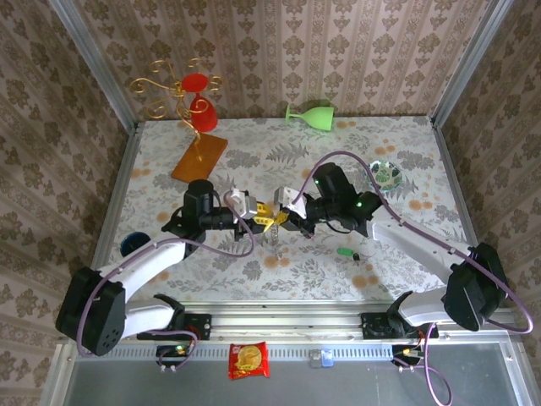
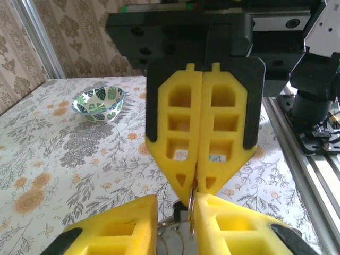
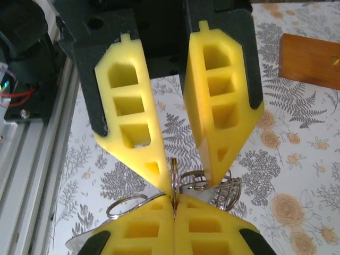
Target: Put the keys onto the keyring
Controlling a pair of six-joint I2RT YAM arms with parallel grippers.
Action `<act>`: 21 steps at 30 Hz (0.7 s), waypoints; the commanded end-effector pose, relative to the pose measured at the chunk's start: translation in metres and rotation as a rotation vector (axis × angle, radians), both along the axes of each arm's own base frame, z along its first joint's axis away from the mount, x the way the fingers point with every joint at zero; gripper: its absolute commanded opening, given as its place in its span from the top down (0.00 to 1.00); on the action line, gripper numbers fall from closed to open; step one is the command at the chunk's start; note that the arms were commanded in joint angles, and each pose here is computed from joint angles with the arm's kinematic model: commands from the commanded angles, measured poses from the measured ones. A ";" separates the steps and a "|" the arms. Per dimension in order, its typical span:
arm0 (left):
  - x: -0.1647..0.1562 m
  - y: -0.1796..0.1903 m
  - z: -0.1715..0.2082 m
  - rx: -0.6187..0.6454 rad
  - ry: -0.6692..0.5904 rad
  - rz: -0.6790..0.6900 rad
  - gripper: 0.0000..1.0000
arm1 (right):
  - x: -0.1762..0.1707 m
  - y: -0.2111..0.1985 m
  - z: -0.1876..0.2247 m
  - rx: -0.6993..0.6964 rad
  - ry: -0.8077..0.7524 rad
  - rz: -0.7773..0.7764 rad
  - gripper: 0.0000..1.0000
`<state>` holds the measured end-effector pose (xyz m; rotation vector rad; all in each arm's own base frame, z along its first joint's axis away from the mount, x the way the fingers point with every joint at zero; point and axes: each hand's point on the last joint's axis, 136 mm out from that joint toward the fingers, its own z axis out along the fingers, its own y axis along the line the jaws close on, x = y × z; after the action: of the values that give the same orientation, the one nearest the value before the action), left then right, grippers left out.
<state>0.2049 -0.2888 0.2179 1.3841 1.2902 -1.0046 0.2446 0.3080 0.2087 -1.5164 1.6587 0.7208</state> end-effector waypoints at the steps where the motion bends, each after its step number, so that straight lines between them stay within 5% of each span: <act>1: -0.008 0.001 -0.009 0.086 -0.026 -0.033 0.77 | -0.010 -0.003 -0.005 -0.105 -0.019 0.048 1.00; 4: -0.012 -0.002 -0.013 0.135 -0.036 -0.056 0.81 | -0.010 0.005 -0.005 -0.112 -0.012 0.065 1.00; 9: -0.014 -0.003 -0.018 0.174 -0.061 -0.060 1.00 | -0.015 0.011 0.002 -0.092 -0.011 0.076 1.00; 14: -0.014 -0.002 -0.009 0.099 -0.069 -0.044 1.00 | -0.005 -0.002 0.017 0.068 0.025 -0.012 0.67; 21: -0.010 -0.002 0.010 -0.106 -0.017 -0.027 1.00 | -0.003 -0.013 0.004 0.114 0.033 -0.060 0.62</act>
<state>0.1937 -0.2883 0.1957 1.4203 1.3140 -0.9940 0.2438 0.2909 0.2042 -1.4101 1.7020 0.7582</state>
